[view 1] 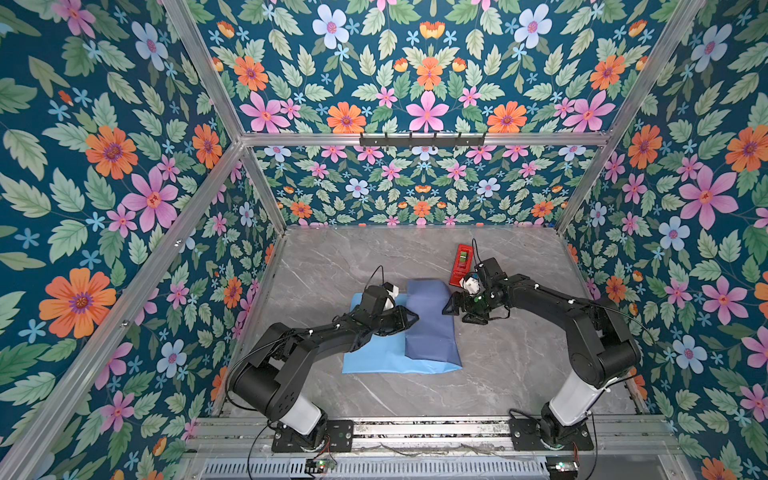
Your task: Wrap the gift box in paper
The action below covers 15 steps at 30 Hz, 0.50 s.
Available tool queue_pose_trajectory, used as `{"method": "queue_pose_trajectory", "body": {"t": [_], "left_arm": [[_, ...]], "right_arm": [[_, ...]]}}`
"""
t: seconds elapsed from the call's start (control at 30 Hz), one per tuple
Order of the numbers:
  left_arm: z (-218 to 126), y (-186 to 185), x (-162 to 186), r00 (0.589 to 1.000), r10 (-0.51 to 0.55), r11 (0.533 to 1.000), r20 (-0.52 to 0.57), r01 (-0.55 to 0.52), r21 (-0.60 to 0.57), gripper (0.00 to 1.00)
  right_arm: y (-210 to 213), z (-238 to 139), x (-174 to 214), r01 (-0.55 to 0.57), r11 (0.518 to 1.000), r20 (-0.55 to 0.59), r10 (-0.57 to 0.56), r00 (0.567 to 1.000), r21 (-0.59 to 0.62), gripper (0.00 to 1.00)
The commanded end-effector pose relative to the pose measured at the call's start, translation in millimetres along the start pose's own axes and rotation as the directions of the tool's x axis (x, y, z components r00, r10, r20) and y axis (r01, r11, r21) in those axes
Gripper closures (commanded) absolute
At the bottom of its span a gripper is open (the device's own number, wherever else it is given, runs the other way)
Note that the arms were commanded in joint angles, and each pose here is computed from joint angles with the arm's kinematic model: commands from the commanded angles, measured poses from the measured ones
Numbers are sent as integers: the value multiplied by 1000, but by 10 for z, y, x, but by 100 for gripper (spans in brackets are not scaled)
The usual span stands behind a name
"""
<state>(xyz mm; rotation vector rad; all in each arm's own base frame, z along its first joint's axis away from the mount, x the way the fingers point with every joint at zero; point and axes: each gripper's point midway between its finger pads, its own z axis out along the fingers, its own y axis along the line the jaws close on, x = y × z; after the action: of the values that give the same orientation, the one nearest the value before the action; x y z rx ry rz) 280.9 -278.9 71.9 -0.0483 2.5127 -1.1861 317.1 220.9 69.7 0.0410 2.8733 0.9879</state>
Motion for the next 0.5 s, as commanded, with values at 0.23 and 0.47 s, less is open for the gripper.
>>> {"method": "queue_pose_trajectory", "body": {"t": [0.23,0.47], "left_arm": [[-81,399,294,993,-74,983,-89,57,-177,65],[-108,204,164,996,-50,991,-67,41,-130,43]], "right_arm": [[-133,65,37,23,998,-29,-22,999,53,14],[-172,68,40,42,996,-40,-39,998,77,14]]}}
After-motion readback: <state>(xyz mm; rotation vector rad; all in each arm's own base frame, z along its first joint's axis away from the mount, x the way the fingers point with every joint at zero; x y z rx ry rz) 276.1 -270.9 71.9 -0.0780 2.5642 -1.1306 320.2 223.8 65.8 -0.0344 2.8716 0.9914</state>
